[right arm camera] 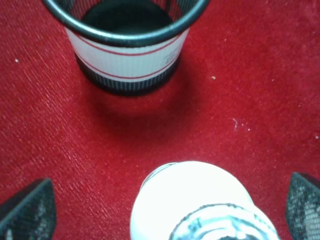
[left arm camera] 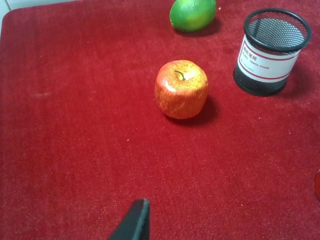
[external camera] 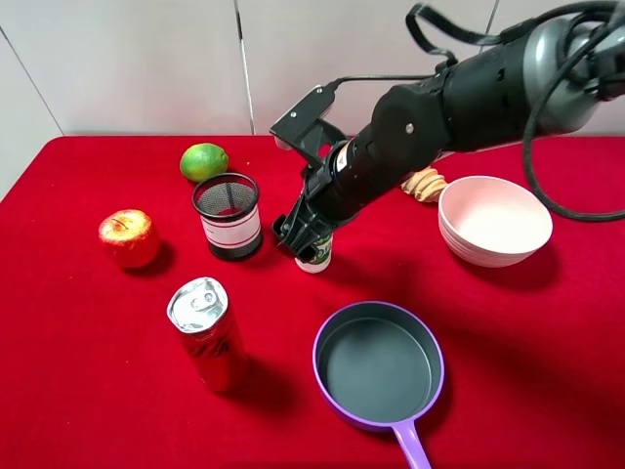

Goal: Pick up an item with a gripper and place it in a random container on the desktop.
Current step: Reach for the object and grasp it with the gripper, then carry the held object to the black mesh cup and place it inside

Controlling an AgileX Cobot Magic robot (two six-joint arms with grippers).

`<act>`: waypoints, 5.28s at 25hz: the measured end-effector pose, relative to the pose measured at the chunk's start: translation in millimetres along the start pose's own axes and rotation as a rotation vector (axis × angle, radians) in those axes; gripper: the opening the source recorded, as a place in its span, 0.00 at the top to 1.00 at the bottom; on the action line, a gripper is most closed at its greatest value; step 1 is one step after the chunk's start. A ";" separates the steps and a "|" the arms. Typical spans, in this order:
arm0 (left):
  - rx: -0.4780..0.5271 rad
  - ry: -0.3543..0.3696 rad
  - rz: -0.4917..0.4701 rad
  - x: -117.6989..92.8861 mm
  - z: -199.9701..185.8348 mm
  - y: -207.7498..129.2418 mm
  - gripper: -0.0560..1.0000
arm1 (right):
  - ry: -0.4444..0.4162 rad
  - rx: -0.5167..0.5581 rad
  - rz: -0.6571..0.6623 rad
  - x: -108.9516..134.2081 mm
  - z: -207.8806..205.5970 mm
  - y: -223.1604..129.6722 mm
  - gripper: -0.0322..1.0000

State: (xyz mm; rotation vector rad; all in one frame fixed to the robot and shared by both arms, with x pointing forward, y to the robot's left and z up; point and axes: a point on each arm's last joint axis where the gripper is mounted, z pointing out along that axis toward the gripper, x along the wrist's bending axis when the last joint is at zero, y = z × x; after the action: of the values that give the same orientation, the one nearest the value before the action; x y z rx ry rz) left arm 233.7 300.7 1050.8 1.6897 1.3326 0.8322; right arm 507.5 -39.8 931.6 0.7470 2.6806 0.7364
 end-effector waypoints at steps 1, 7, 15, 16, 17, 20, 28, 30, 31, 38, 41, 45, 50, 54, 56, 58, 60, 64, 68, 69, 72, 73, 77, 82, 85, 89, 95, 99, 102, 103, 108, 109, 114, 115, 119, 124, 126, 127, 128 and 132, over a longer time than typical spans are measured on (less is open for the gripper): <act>0.000 0.000 0.000 0.0 0.0 0.0 0.01 | 0.000 0.001 0.000 0.0 2.1 -0.7 0.30; 0.000 0.000 0.000 0.0 0.0 0.0 0.01 | -0.009 -0.006 0.001 -0.2 15.4 -3.8 0.30; 0.000 0.000 0.000 0.0 0.0 0.0 0.01 | -0.007 0.005 0.002 0.3 21.5 -6.8 0.30; 0.000 0.000 0.000 0.0 0.0 0.0 0.01 | -0.007 0.004 0.002 0.2 21.5 -6.7 0.30; 0.000 0.000 0.000 0.0 0.0 0.0 0.01 | -0.007 0.004 0.002 0.2 21.5 -6.7 0.30; 0.000 0.000 0.000 0.0 0.0 0.0 0.01 | -0.008 0.003 0.002 0.2 22.1 -6.7 0.30; 0.000 0.000 0.000 0.0 0.0 0.0 0.01 | -0.016 -0.012 -0.003 -1.1 21.8 -5.1 0.56; 0.000 0.000 0.000 0.0 0.0 0.0 0.01 | -0.015 -0.014 0.004 -1.1 21.6 -4.4 0.59; 0.000 0.000 0.000 0.0 0.0 0.0 0.01 | -0.015 -0.014 0.004 -1.1 21.6 -4.4 0.59; 0.000 0.000 0.000 0.0 0.0 0.0 0.01 | -0.014 -0.013 0.015 -1.1 21.6 -4.5 0.59; 0.000 0.000 0.000 0.0 0.0 0.0 0.01 | -0.014 -0.013 0.016 -1.1 21.6 -4.5 0.59; 0.000 0.000 0.000 0.0 0.0 0.0 0.01 | -0.014 -0.013 0.023 -1.1 21.6 -4.5 0.59; 0.000 0.000 0.000 0.0 0.0 0.0 0.01 | -0.014 -0.013 0.030 -1.1 21.6 -4.5 0.59; 0.000 0.000 0.000 0.0 0.0 0.0 0.01 | -0.014 -0.013 0.031 -1.1 21.6 -4.5 0.59; 0.000 0.000 0.000 0.0 0.0 0.0 0.01 | -0.014 -0.013 0.034 -1.1 21.6 -4.5 0.59; 0.000 0.000 0.000 0.0 0.0 0.0 0.01 | -0.015 -0.014 0.034 -1.1 21.2 -4.3 0.59; 0.000 0.000 0.000 0.0 0.0 0.0 0.01 | -0.015 -0.012 0.032 -1.2 20.2 -4.1 0.59; 0.000 0.000 0.000 0.0 0.0 0.0 0.01 | -0.012 -0.003 0.035 -1.1 15.1 -3.4 0.59; 0.000 0.000 0.000 0.0 0.0 0.0 0.01 | -0.015 -0.007 0.051 -1.6 10.0 -1.5 0.59; 0.000 0.000 0.000 0.0 0.0 0.0 0.01 | -0.014 -0.003 0.053 -1.6 8.6 -1.5 0.59; 0.000 0.000 0.000 0.0 0.0 0.0 0.01 | -0.011 0.009 0.068 -1.5 2.4 -0.8 0.59; 0.000 0.000 0.000 0.0 0.0 0.0 0.01 | -0.010 0.012 0.068 -1.6 -1.3 -0.2 0.59; 0.000 0.000 0.000 0.0 0.0 0.0 0.01 | -0.012 0.025 0.054 -2.1 -21.7 3.1 0.59; 0.000 0.000 0.000 0.0 0.0 0.0 0.01 | -0.017 0.030 0.033 -2.7 -47.3 6.6 0.59; 0.000 0.000 0.000 0.0 0.0 0.0 0.01 | -0.022 0.024 0.023 -2.9 -66.4 8.8 0.59; 0.000 0.000 0.000 0.0 0.0 0.0 0.01 | -0.010 0.070 0.020 -3.6 -89.8 14.7 0.59; 0.000 0.000 0.000 0.0 0.0 0.0 0.01 | 0.004 0.122 0.017 -9.3 -120.4 40.4 0.59; 0.000 0.000 0.000 0.0 0.0 0.0 0.01 | -0.008 0.110 0.009 -13.5 -138.0 55.5 0.59; 0.000 0.000 0.000 0.0 0.0 0.0 0.01 | -0.009 0.108 0.008 -15.2 -142.7 62.5 0.59; 0.000 0.000 0.000 0.0 0.0 0.0 0.01 | -0.009 0.109 0.009 -16.2 -142.7 66.2 0.59; 0.000 0.000 0.000 0.0 0.0 0.0 0.01 | 0.001 0.140 -0.010 -21.5 -128.3 84.2 0.59; 0.000 0.000 0.000 0.0 0.0 0.0 0.01 | 0.010 0.150 -0.015 -22.4 -123.0 88.6 0.59; 0.000 0.000 0.000 0.0 0.0 0.0 0.01 | 0.013 0.141 -0.034 -29.0 -113.1 113.8 0.59; 0.000 0.000 0.000 0.0 0.0 0.0 0.01 | 0.015 0.143 -0.039 -29.3 -110.4 117.7 0.59; 0.000 0.000 0.000 0.0 0.0 0.0 0.01 | 0.012 0.114 -0.074 -31.2 -102.8 136.0 0.59; 0.000 0.000 0.000 0.0 0.0 0.0 0.01 | 0.023 0.085 -0.105 -25.3 -90.2 151.7 0.59; 0.000 0.000 0.000 0.0 0.0 0.0 0.01 | 0.032 0.069 -0.115 -22.0 -83.8 158.6 0.59; 0.000 0.000 0.000 0.0 0.0 0.0 0.01 | 0.038 0.066 -0.120 -20.2 -80.1 160.9 0.59; 0.000 0.000 0.000 0.0 0.0 0.0 0.01 | 0.053 0.057 -0.129 -16.7 -70.6 165.4 0.59; 0.000 0.000 0.000 0.0 0.0 0.0 0.01 | 0.074 0.047 -0.145 -9.5 -53.2 170.0 0.59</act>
State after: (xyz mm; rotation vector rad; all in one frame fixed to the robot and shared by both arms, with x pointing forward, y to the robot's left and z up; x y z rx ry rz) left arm 233.7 300.7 1050.8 1.6897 1.3326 0.8322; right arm 565.0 59.3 1068.2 0.5390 2.7917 0.6789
